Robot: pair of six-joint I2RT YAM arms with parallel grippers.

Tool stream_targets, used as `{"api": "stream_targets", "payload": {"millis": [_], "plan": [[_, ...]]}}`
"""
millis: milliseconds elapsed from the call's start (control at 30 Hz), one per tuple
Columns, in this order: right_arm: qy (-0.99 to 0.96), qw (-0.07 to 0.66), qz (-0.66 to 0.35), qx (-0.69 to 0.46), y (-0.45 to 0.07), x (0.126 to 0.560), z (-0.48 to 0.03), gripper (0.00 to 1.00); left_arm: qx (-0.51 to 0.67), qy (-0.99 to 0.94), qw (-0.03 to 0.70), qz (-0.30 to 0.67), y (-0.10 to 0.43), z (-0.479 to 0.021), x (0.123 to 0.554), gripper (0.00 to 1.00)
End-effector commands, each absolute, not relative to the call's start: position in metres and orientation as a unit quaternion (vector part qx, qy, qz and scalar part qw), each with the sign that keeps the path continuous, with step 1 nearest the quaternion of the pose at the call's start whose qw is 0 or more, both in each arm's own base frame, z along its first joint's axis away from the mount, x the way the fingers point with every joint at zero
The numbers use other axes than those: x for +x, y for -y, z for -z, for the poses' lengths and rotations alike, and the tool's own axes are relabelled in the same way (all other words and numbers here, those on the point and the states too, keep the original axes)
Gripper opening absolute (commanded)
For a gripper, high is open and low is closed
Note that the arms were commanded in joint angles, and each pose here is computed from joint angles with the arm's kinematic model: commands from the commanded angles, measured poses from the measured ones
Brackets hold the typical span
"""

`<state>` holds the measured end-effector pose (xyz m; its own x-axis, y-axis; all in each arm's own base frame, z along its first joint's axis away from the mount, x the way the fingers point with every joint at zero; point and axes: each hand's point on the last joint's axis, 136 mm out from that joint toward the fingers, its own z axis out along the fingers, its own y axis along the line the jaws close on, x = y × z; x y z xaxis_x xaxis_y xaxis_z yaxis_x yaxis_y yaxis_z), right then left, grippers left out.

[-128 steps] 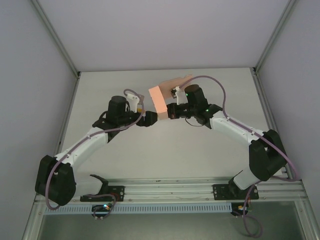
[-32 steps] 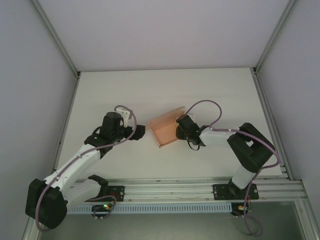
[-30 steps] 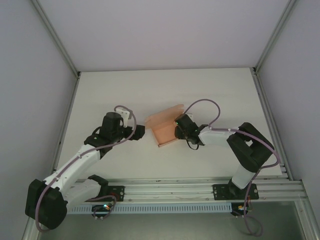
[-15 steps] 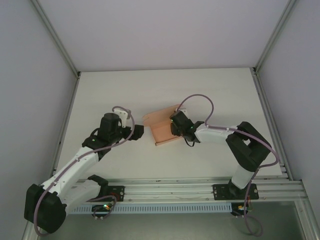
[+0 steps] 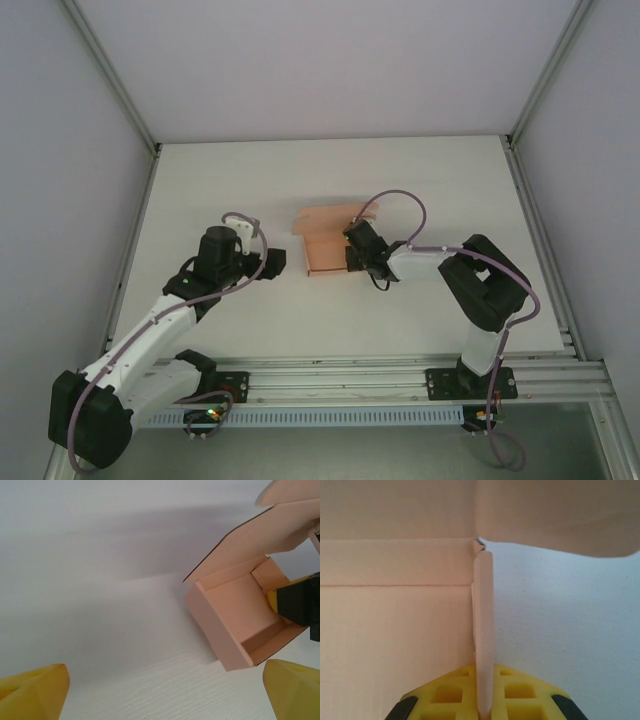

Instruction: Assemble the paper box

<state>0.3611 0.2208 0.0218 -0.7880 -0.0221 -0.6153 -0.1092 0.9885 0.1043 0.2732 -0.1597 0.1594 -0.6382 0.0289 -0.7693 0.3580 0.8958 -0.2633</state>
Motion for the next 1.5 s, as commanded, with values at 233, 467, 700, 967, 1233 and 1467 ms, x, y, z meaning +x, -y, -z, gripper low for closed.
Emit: {"api": "stream_targets", "payload": {"millis": [233, 467, 700, 967, 1233, 1467], "plan": [[-0.853, 0.386, -0.351, -0.015, -0.27, 0.362, -0.163, 0.0, 0.043, -0.875, 0.417, 0.24, 0.139, -0.16, 0.276, 1.0], [-0.777, 0.289, -0.557, -0.049, -0.318, 0.324, -0.243, 0.0, 0.154, -0.778, 0.456, 0.404, 0.204, -0.223, 0.268, 1.0], [-0.731, 0.208, -0.646, -0.076, -0.342, 0.305, -0.265, 0.0, 0.208, -0.726, 0.487, 0.44, 0.23, -0.27, 0.258, 1.0], [-0.738, 0.186, -0.638, -0.119, -0.356, 0.286, -0.258, 0.0, 0.196, -0.737, 0.49, 0.422, 0.232, -0.278, 0.274, 1.0], [-0.782, 0.169, -0.561, -0.212, -0.377, 0.256, -0.233, 0.0, 0.239, -0.713, 0.495, 0.436, 0.251, -0.298, 0.27, 1.0], [-0.845, 0.213, -0.439, -0.219, -0.363, 0.263, -0.204, 0.0, 0.246, -0.703, 0.503, 0.439, 0.254, -0.307, 0.266, 1.0]]}}
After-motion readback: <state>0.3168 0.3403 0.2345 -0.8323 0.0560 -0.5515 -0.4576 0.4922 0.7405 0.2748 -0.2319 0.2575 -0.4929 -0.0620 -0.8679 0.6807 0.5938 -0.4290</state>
